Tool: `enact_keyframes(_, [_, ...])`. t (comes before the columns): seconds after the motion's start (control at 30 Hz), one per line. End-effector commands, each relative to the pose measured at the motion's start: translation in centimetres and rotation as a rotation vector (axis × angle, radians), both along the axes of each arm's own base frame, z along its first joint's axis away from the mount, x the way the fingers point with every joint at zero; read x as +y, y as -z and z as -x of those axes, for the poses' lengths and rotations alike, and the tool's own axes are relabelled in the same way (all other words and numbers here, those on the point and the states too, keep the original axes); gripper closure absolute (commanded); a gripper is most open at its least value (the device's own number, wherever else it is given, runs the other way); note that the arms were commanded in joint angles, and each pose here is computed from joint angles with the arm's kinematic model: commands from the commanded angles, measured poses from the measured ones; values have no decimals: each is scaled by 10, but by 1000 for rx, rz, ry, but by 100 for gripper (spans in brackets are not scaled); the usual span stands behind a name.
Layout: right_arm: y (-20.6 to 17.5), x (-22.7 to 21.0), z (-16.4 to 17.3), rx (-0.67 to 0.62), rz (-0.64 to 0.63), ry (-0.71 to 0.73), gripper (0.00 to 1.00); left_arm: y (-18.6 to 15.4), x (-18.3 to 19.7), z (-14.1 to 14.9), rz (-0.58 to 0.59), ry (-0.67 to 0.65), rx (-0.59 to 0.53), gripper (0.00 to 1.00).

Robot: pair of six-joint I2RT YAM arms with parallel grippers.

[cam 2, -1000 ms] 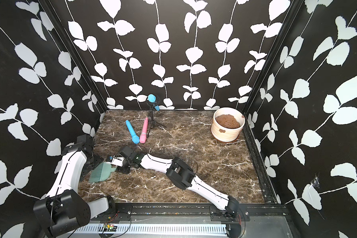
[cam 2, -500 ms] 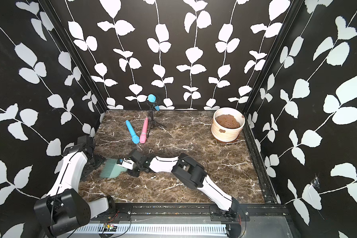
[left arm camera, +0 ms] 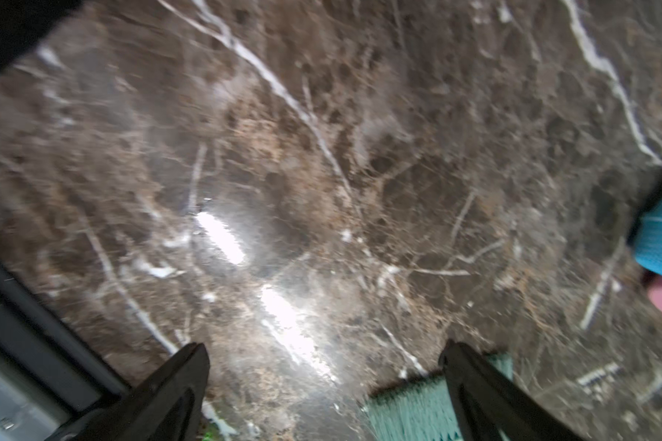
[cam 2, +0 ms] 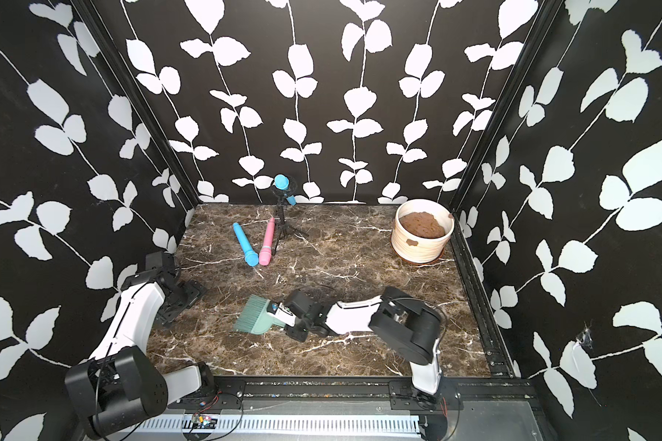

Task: Scrub the dried mud off the ceramic pot
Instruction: Move the brush to the center of the board, then pick up the brush from the center of the board.

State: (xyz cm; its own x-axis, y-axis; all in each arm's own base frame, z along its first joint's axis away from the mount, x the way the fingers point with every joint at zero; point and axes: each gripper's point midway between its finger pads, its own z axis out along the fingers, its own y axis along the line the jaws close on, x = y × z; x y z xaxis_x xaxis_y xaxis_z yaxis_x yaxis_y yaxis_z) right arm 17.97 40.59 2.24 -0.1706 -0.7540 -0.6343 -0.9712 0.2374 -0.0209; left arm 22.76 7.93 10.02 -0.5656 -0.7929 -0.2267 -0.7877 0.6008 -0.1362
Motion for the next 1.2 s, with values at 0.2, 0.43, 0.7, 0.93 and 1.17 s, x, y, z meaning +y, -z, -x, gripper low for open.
enact_keyframes(0.2, [14,-15,7,31,108,-36,49,0,-9,-14,42,64,-63,1])
enact_keyframes(0.43, [28,22,-5,15,89,-104,53,-2,-20,-28,95,130,-124,2])
enact_keyframes(0.7, [23,-2,-11,-59,109,-58,75,-12,-62,-53,275,290,-269,1])
enact_keyframes(0.93, [-15,-40,-25,-43,12,150,79,-38,-138,-67,467,546,-414,2])
enact_keyframes(1.17, [-67,-92,-58,14,-190,481,80,-56,-200,-58,604,728,-478,1])
